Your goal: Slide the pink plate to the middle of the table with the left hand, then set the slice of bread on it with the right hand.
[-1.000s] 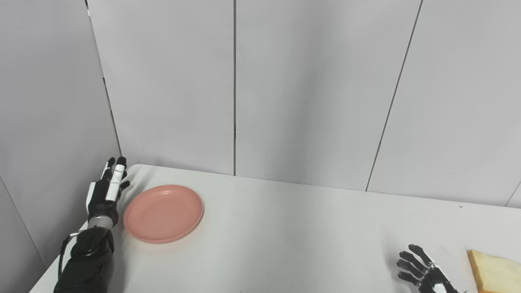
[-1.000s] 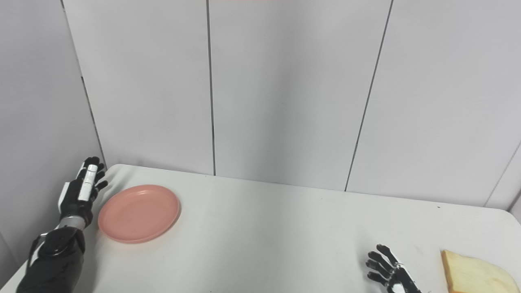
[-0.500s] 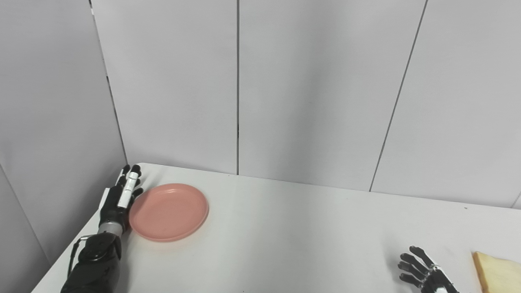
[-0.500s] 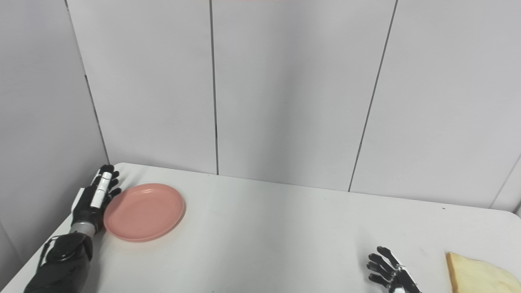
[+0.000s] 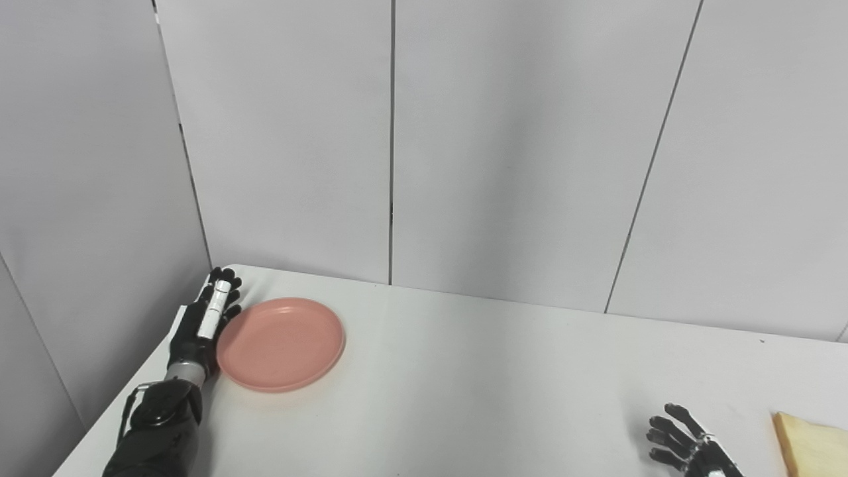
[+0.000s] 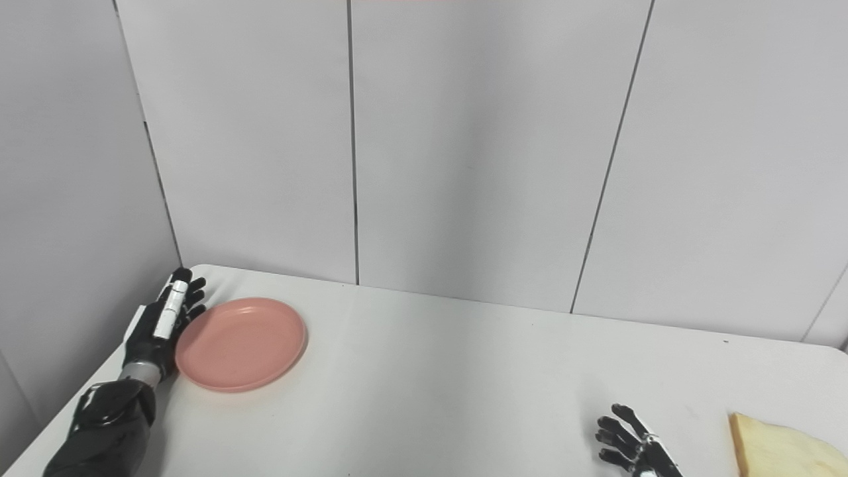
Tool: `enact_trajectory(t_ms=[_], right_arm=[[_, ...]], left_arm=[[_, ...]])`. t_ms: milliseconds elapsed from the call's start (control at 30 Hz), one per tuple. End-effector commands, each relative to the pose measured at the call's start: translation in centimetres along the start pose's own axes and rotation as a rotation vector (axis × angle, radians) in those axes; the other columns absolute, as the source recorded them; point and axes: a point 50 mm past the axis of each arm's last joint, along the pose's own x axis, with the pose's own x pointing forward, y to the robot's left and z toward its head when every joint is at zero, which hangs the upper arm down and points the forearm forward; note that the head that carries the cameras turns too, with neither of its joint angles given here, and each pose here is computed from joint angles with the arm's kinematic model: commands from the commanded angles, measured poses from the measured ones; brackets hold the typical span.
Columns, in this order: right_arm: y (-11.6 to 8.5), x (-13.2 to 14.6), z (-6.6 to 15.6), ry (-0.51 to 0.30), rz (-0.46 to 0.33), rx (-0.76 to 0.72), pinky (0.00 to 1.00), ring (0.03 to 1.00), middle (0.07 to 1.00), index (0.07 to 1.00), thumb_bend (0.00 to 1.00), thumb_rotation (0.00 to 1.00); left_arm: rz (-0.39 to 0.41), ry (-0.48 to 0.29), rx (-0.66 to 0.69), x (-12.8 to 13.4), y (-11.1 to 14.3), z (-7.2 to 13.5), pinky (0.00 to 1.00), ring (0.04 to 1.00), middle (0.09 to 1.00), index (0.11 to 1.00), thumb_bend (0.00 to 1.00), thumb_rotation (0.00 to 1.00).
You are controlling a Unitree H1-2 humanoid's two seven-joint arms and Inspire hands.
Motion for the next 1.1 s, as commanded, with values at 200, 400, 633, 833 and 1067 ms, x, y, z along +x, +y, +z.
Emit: enact_trajectory(t_ms=[200,400,633,833,1067], right_arm=[[3.6,-5.0,-4.5,0.205,-0.018,0.11,0.73,0.773,0.79,0.834,0.84,1.0],[3.7,-5.1,-4.5,0.205,-0.014,0.109,0.73,0.771,0.792,0.838,0.84,1.0],[3.9,-5.0,-4.4,0.203,-0.011,0.109,0.73,0.771,0.79,0.841,0.85,1.0],[4.3,-5.0,-4.2,0.204,-0.009,0.105,0.73,0.769,0.788,0.837,0.85,1.0],[5.0,-5.0,-4.0,0.203,-0.004,0.099,0.71,0.756,0.778,0.829,0.87,1.0]], left_arm=[[-0.103,-0.072,0.016,1.3,-2.6,2.3,0.89,0.944,0.911,0.977,0.83,0.82],[-0.127,-0.054,0.006,1.3,-4.5,1.5,0.87,0.922,0.9,0.993,0.84,0.84],[-0.157,-0.065,-0.037,0.5,-7.0,0.9,0.84,0.907,0.88,0.965,0.81,0.84],[-0.199,-0.059,-0.067,-0.2,-8.8,0.6,0.84,0.893,0.85,0.937,0.86,0.81],[-0.239,-0.068,-0.081,-0.7,-10.6,0.8,0.85,0.885,0.84,0.935,0.89,0.77]])
